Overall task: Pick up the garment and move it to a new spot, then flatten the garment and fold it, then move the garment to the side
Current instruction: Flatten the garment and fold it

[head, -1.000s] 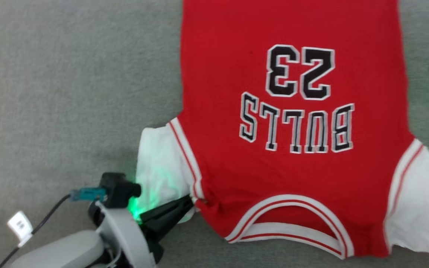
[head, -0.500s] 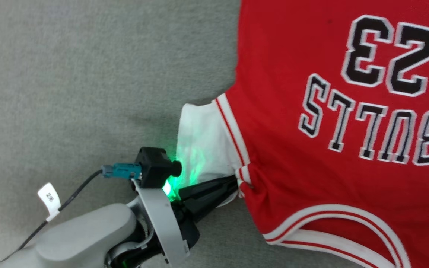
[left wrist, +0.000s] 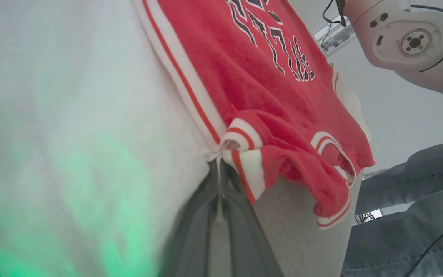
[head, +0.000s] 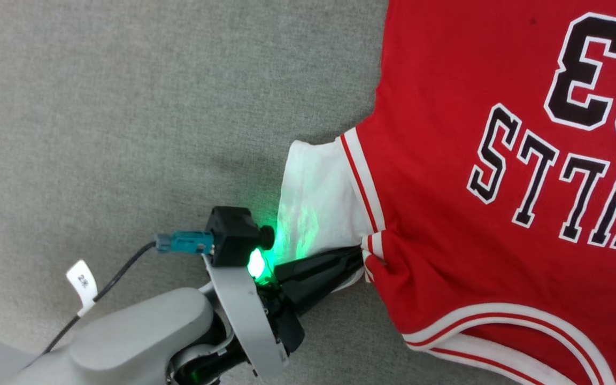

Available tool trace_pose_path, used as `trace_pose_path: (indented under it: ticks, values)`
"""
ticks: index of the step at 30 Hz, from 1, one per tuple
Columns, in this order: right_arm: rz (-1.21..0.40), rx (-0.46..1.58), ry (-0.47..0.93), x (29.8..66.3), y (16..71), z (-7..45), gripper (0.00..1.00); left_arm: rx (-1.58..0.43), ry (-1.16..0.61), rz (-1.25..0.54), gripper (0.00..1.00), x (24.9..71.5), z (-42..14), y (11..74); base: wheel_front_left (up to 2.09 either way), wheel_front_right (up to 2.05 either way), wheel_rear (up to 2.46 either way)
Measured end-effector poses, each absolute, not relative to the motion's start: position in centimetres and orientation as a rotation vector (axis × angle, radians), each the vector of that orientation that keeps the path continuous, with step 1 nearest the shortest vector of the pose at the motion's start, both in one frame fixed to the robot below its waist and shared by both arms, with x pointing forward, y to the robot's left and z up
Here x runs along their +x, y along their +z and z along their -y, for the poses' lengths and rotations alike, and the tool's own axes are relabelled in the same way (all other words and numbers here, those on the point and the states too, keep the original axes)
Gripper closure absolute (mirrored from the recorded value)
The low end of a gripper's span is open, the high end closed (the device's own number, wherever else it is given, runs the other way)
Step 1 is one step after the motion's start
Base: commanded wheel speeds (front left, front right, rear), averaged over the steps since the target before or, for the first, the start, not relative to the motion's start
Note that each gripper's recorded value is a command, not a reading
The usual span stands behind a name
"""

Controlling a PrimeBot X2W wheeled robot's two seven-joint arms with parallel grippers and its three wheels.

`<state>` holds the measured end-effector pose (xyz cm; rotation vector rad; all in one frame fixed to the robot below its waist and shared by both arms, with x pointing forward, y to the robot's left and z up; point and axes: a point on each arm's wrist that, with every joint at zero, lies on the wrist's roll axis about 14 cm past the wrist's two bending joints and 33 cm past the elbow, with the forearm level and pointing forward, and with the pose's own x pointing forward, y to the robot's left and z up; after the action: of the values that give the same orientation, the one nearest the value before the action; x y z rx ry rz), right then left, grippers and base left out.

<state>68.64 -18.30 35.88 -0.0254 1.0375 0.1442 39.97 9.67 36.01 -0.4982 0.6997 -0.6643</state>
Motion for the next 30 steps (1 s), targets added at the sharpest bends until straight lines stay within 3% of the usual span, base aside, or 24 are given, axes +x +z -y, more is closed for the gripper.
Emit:
trace_pose_path:
  ticks: [5,10,15,23,30]
  values:
    - [-0.985,0.022,0.177,67.3,37.1,18.5,1.0,-0.502,-0.618,-0.674,1.0,39.5,-10.8,36.7,0.0,0.0,0.0]
    - [-0.99,-0.001,0.242,62.7,38.6,20.0,1.0,-0.487,-0.571,-0.664,1.0,38.3,-12.3,37.5,0.0,0.0,0.0]
    - [-1.056,-0.004,0.326,55.2,40.0,21.5,1.0,-0.47,-0.53,-0.679,1.0,36.5,-13.9,38.0,0.0,0.0,0.0]
    - [-1.148,0.061,0.334,42.4,40.8,24.1,1.0,-0.457,-0.579,-0.628,1.0,36.9,-12.9,39.5,0.0,0.0,0.0]
    - [-1.293,0.175,0.337,30.8,39.9,22.6,1.0,-0.451,-0.639,-0.586,1.0,37.9,-11.4,40.6,0.0,0.0,0.0]
